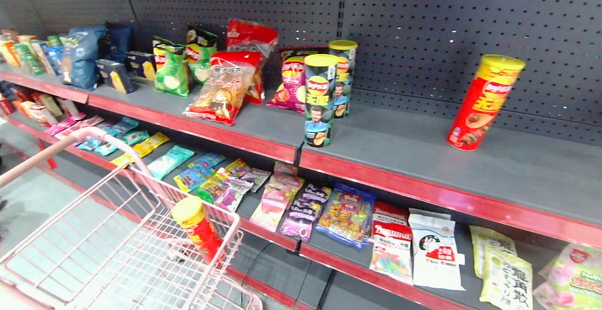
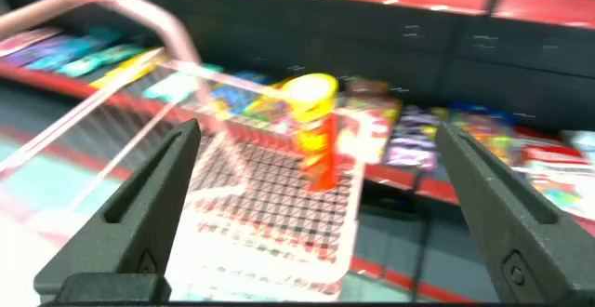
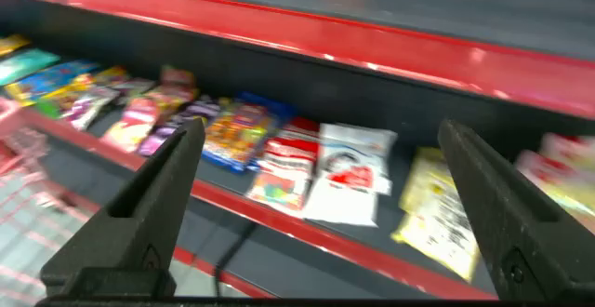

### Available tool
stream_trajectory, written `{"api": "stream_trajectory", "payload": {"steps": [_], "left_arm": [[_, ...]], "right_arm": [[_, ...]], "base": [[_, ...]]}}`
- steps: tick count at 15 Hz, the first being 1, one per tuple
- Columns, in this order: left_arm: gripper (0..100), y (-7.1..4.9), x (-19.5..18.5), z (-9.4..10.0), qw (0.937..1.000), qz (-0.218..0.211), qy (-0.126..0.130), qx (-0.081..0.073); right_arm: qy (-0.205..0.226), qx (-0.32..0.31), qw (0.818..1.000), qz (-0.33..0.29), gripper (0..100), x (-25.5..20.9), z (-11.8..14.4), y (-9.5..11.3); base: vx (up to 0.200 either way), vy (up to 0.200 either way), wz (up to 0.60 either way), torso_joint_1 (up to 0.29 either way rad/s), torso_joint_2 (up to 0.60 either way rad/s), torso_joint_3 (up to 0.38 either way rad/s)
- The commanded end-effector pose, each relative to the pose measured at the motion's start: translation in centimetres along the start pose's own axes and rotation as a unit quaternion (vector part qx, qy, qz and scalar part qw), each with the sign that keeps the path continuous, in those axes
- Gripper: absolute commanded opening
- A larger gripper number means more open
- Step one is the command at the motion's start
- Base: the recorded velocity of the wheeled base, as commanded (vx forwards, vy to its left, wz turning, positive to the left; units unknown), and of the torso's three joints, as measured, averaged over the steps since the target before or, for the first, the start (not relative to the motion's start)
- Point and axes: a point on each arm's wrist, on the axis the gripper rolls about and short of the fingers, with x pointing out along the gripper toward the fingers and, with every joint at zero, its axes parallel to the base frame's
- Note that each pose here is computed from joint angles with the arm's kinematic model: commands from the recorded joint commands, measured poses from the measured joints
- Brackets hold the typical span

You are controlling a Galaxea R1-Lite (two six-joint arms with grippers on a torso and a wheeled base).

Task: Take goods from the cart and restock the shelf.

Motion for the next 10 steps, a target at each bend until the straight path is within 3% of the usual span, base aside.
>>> {"api": "stream_trajectory", "payload": {"steps": [1,6,10], "left_arm": [[100,0.00,0.00,0.00,1.0000,0.001,0.000,0.000],[100,0.00,0.00,0.00,1.0000,0.000,0.000,0.000],[100,0.00,0.00,0.00,1.0000,0.000,0.000,0.000]], "right_arm": [[0.000,0.001,1.000,0.001,100,0.00,0.00,0.00],[0.000,0.001,1.000,-0.001,100,0.00,0.00,-0.01],[0.000,0.002,1.000,-0.002,100,0.00,0.00,-0.01]], "base": [[0.000,0.000,0.00,0.000,0.00,0.000],[0.000,0.000,0.00,-0.010,0.02,0.016],[0.000,0.000,0.00,-0.141,0.36,0.210]]}}
